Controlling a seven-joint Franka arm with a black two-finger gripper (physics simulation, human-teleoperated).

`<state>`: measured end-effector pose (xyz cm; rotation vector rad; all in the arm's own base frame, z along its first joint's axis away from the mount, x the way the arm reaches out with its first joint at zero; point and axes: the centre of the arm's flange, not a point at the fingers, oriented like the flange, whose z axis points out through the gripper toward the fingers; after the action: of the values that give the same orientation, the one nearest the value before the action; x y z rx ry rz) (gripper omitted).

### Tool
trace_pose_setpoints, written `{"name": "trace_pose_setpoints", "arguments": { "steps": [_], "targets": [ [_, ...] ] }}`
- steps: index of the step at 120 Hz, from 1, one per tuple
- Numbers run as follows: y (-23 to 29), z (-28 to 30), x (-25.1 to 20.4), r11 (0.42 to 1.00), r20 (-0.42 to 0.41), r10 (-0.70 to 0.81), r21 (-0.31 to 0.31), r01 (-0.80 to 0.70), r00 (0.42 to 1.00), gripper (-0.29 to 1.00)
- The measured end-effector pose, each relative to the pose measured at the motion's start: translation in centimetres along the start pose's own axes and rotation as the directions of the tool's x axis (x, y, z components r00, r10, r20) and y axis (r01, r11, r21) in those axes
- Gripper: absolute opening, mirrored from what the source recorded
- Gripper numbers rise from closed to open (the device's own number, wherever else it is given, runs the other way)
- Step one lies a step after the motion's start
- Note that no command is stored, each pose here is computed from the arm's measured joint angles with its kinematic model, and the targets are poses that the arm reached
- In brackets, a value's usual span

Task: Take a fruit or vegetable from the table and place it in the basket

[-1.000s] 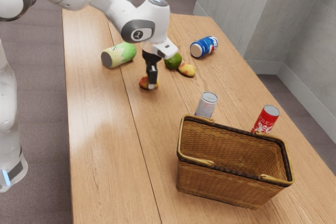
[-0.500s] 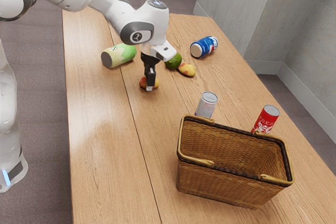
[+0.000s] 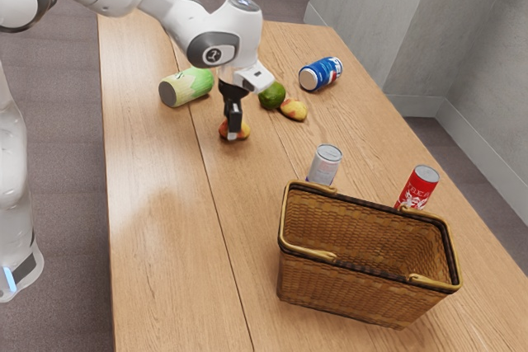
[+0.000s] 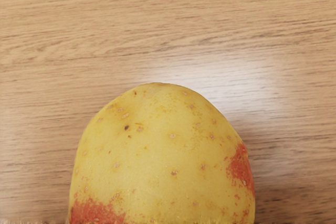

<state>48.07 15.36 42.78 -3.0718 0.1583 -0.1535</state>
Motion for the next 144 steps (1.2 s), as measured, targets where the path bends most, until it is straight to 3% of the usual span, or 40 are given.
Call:
{"name": "trace_pose_setpoints", "arguments": {
  "steps": [144],
  "targets": [
    [-0.7,0.7,1.5,1.0,0.003,0.007,0.012,-0.008,1.0,0.7]
  ]
}}
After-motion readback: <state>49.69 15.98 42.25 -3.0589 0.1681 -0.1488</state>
